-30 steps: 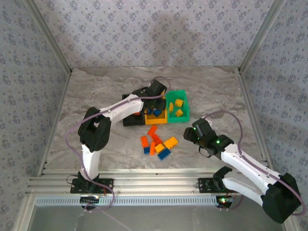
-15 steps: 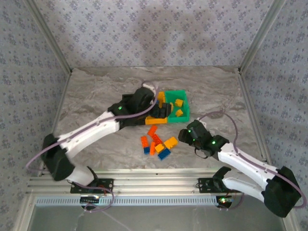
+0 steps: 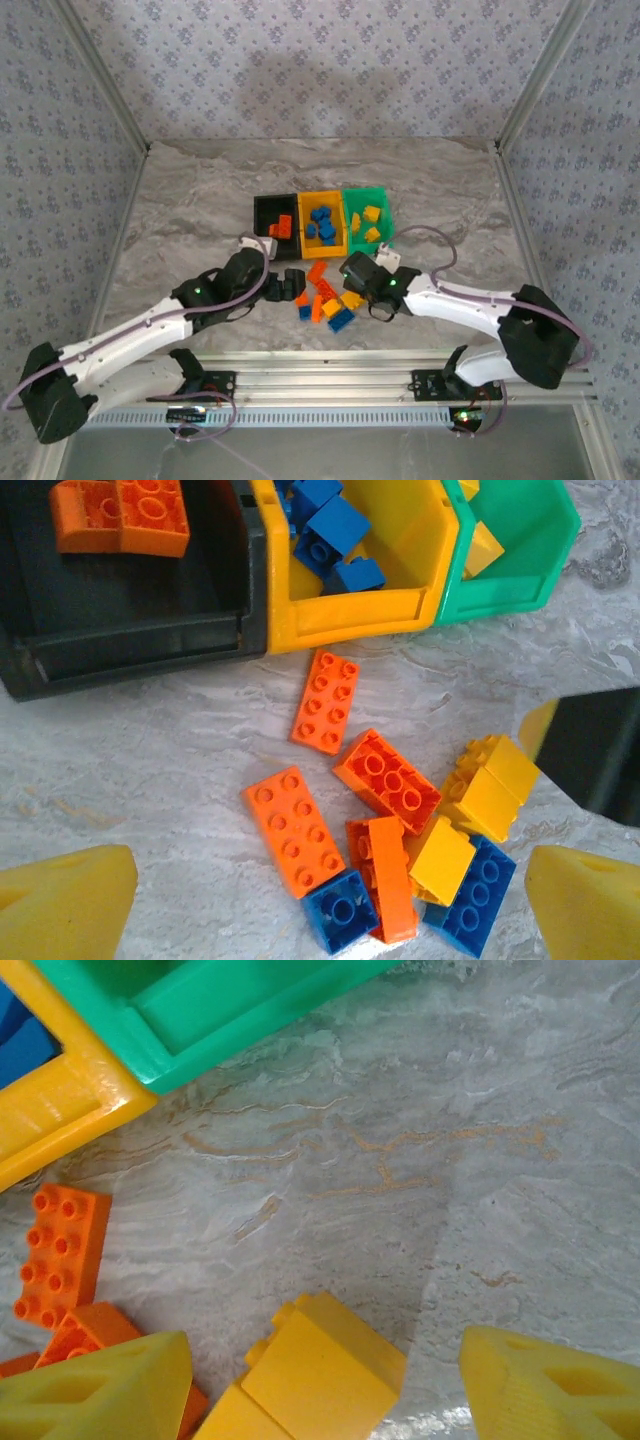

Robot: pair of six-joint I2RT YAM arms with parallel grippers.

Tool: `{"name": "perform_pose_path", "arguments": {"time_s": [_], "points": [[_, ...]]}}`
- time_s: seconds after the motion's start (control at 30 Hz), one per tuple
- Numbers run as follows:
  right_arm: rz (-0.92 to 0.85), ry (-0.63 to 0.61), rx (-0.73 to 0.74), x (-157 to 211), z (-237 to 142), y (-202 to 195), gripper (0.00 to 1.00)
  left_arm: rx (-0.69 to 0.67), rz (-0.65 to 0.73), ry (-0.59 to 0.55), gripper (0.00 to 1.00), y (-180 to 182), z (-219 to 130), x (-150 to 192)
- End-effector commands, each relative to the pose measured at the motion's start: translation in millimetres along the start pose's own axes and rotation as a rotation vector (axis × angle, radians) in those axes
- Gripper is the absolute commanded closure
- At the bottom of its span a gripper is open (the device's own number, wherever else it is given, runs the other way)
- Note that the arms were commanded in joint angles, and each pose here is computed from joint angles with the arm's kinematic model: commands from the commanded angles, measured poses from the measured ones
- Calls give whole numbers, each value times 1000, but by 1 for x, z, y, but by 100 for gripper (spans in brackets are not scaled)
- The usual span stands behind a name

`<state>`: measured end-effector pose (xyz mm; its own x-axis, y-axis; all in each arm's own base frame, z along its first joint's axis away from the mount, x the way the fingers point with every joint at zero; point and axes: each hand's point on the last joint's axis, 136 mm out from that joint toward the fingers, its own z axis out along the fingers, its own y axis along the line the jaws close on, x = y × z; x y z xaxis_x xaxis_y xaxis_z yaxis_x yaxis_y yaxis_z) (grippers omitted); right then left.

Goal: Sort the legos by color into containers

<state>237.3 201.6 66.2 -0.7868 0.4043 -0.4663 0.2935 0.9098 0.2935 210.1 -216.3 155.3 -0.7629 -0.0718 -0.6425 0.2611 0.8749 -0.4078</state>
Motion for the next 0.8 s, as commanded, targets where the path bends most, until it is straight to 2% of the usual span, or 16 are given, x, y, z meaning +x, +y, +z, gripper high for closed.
{"name": "perform_pose_path", "arguments": {"time_s": [0.0,0.27,0.4,0.57,0.77], "points": [[81,-19,86,-3,6,-8,27,-4,-40,-50,0,7,-8,-2],[146,49,126,17,24,-8,28,-26,-41,-63,0,24,-13,9],[171,84,137,34,28,-16,33,-34,-42,-72,0,30,-15,10],[193,103,163,46,26,-32,46,-42,-52,-73,0,35,-14,12],[180,85,178,41,12,-57,64,-45,-63,-75,0,37,-14,12]]}}
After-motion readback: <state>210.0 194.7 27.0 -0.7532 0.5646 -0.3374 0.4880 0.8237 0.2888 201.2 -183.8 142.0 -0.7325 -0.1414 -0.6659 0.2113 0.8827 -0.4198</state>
